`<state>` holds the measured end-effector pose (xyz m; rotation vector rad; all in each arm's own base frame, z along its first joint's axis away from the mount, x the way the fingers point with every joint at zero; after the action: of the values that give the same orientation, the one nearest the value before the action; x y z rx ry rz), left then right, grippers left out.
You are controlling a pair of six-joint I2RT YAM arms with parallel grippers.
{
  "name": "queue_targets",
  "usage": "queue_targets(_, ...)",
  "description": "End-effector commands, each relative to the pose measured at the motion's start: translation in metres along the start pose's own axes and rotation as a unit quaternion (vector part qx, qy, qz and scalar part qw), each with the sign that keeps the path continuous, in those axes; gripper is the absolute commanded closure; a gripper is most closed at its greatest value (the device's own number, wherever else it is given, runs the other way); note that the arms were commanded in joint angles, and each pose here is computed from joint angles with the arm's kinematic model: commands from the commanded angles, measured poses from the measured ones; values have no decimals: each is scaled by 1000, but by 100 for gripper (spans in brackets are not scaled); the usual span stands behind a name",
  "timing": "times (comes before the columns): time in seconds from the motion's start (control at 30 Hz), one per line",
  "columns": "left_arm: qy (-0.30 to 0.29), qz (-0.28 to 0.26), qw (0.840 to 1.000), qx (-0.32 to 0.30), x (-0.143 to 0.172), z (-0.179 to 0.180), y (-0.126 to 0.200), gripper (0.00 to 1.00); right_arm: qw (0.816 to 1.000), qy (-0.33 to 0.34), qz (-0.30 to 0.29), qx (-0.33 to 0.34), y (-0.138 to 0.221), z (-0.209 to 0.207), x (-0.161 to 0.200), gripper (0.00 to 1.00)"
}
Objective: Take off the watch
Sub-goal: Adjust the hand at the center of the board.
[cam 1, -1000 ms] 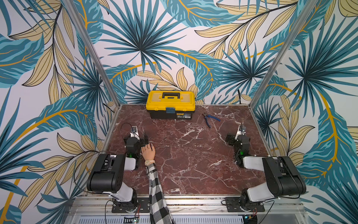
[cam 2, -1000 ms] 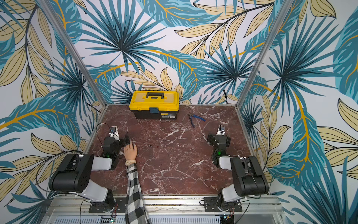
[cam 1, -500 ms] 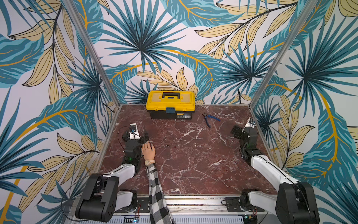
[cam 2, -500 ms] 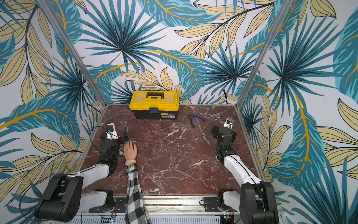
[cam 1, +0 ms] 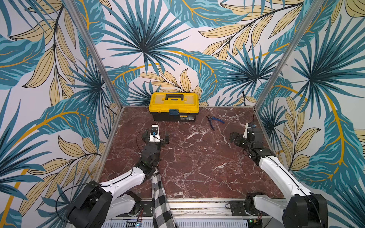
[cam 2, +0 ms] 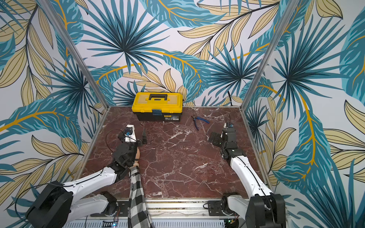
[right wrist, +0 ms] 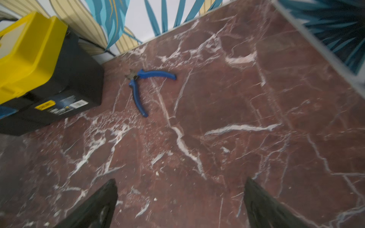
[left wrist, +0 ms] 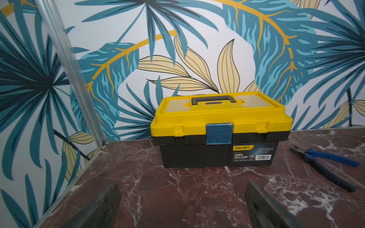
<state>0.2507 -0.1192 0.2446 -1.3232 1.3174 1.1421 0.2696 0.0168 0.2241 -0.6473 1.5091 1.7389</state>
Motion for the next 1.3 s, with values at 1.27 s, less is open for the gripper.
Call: queue_targets(1.27, 216, 469, 823, -236, 84, 41, 104, 1, 990, -5, 102, -97, 0, 66, 48, 0)
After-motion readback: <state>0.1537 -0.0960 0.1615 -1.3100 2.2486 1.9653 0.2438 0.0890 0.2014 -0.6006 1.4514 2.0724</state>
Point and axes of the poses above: each gripper's point midway between its finger pads, its own y axis back along the fingers, its own z axis along the line the jaws close on, x = y × z, the point moved 10 cm from there along y, back along the fingers, and after that the axes turned 10 degrees about y, right-handed, at the moved point
